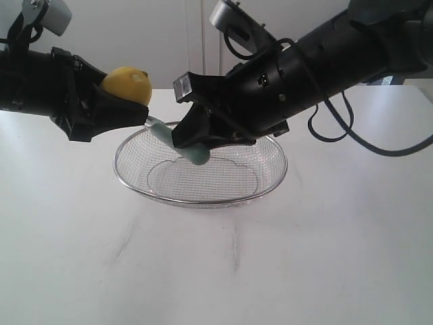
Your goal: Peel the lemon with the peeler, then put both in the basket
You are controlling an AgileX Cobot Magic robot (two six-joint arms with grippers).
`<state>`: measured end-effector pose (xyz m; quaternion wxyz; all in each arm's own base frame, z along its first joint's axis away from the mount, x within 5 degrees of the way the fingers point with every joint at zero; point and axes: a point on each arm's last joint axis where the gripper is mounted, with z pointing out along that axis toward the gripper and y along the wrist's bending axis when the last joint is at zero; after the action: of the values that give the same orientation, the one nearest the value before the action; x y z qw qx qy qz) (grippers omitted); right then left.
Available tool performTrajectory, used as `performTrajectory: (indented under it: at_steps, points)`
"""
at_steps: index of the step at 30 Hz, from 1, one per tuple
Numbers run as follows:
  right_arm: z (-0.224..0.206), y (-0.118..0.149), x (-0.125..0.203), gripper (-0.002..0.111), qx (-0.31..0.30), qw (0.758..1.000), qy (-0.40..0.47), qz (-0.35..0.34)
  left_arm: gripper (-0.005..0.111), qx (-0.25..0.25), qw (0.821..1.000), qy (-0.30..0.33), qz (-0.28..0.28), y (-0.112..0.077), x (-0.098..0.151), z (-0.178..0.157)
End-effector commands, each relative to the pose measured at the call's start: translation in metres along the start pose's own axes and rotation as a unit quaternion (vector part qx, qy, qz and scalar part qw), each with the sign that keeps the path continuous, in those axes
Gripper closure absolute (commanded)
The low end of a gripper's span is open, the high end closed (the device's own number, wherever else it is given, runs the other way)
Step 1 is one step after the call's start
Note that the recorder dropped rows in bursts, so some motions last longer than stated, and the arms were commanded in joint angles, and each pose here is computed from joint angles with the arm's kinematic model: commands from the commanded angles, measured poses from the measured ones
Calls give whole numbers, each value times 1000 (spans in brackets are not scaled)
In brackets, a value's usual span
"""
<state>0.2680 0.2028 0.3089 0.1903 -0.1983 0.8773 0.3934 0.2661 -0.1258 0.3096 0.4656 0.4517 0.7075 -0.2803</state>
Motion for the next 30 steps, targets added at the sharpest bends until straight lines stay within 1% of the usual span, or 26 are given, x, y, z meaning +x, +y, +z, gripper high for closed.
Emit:
performTrajectory:
  at_steps: [1, 7, 10, 15, 24, 30]
  points:
    - [-3, 1, -2, 108, -10, 1000, -8, -2, 107, 8, 1000, -13, -9, -3, -3, -1]
    - [-10, 4, -6, 108, 0, 999, -35, -9, 107, 8, 1000, -13, -9, -3, -3, -1]
    - [-15, 5, -7, 108, 16, 999, -48, -8, 107, 8, 1000, -13, -9, -3, -3, -1]
    - [-22, 9, -9, 108, 18, 997, -67, -14, 107, 8, 1000, -13, -9, -3, -3, -1]
    - [-42, 21, -13, 108, 26, 991, -127, -32, 107, 8, 1000, -13, -9, -3, -3, -1]
    - [-42, 19, -13, 108, 38, 991, -123, -43, 107, 8, 1000, -13, -9, -3, -3, -1]
